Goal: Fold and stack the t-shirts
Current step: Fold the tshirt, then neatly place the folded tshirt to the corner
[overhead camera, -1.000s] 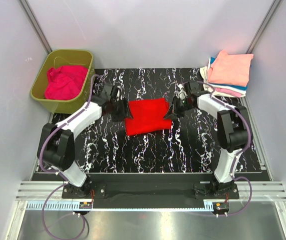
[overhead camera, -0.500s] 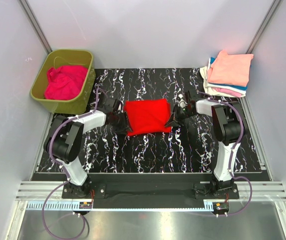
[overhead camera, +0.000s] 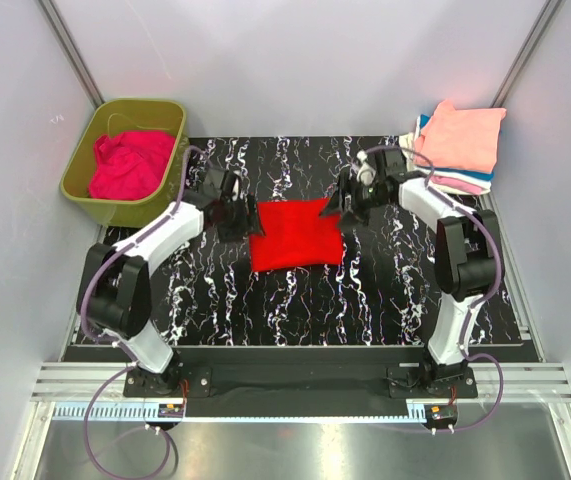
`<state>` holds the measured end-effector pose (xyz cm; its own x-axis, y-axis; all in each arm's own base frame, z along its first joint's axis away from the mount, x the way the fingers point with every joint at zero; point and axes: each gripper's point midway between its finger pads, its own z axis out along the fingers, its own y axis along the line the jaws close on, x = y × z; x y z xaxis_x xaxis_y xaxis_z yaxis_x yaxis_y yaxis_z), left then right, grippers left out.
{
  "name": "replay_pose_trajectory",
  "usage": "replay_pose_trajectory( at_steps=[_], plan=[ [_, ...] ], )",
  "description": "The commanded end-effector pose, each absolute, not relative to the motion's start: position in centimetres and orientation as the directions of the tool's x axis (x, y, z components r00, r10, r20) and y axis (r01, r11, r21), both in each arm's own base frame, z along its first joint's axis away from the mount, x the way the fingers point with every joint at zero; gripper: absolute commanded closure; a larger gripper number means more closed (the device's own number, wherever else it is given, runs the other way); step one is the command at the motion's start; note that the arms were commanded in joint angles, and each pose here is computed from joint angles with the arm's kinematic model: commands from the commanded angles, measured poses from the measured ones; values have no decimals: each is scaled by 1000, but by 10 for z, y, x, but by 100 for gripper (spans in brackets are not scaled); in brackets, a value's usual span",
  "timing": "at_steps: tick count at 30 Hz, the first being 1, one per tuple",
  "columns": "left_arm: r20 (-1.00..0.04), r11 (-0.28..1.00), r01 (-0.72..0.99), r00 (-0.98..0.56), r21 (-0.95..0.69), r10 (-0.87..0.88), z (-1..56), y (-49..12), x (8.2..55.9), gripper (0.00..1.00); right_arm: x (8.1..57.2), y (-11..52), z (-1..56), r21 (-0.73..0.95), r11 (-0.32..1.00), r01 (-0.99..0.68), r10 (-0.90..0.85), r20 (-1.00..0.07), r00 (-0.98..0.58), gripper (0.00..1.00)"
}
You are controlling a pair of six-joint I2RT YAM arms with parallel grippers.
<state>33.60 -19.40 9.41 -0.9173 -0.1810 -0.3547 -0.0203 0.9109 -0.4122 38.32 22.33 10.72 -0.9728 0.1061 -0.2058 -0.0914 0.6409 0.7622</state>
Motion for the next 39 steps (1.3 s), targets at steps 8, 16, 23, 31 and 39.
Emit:
replay_pose_trajectory(
  at_steps=[8,16,23,31,39],
  plan=[
    [-562,951,57,-817,-304,-130,206,-148,299,29,436,186,108,636,765,-106,145,-330,-933,14],
    [-707,983,24,-698,-179,-112,236,-87,241,26,452,186,48,628,775,-63,134,-261,-956,14],
    [-783,991,-62,-607,-119,-132,249,-51,219,17,446,213,12,744,667,45,164,-88,-983,19],
    [-803,988,-138,-581,-64,-133,240,-31,213,7,430,227,9,779,623,75,145,-21,-989,51],
    [-808,983,-176,-572,-50,-143,237,-19,203,3,433,233,27,808,587,52,147,-44,-988,100]
  ],
)
